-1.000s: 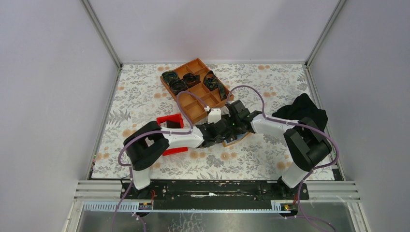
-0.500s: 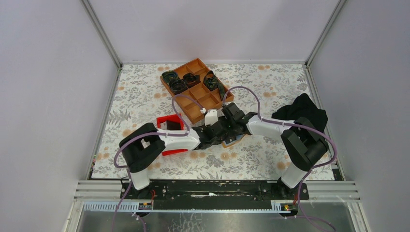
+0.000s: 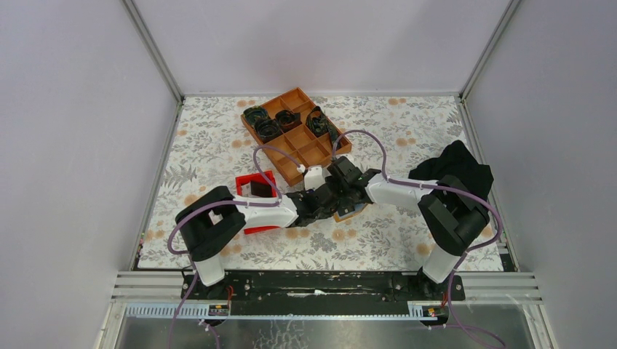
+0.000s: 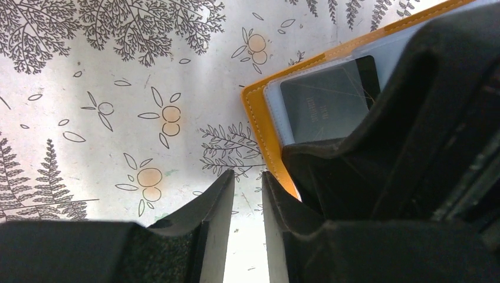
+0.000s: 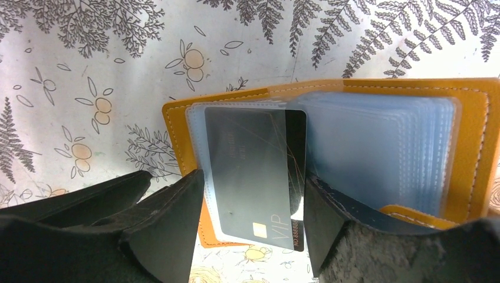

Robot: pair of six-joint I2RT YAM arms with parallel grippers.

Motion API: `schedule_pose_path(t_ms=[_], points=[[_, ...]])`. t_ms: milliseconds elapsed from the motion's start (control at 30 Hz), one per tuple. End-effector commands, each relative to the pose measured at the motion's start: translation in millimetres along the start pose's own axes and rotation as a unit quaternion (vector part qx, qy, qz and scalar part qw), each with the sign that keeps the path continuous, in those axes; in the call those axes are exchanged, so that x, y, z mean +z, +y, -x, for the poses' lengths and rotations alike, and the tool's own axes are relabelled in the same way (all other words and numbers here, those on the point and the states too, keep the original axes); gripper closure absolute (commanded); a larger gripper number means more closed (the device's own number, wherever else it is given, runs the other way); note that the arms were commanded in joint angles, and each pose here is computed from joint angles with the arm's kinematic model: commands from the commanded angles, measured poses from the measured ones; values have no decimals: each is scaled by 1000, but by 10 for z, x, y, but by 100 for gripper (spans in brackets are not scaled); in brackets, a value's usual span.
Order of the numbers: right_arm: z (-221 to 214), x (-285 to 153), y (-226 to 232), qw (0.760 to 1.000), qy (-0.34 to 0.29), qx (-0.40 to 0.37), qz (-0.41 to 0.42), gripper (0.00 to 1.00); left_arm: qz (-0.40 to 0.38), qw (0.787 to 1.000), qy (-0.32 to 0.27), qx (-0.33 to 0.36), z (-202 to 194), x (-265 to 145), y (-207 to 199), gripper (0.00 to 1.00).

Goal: Put the credit cards into the card holder
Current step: Insert the credit card into the card holder.

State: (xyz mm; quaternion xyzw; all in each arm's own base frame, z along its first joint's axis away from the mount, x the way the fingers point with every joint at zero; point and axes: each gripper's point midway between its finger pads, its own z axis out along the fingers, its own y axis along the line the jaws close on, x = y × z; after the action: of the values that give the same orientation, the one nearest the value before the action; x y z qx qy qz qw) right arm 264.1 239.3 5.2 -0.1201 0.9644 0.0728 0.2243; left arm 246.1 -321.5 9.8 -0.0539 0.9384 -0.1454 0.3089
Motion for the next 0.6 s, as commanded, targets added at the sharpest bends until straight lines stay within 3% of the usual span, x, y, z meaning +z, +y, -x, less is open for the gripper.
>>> schedule_pose_path(t_ms=[0, 367, 567], points=[[-952, 256, 165, 988, 149, -25, 14, 34, 25, 990, 126, 54, -726, 17, 308, 67], [-923, 237, 117, 989, 142, -32, 0, 36, 33, 990, 124, 53, -746, 26, 374, 67], [-797, 116, 125, 991, 125, -39, 0, 29, 38, 991, 116, 55, -698, 37, 373, 67]])
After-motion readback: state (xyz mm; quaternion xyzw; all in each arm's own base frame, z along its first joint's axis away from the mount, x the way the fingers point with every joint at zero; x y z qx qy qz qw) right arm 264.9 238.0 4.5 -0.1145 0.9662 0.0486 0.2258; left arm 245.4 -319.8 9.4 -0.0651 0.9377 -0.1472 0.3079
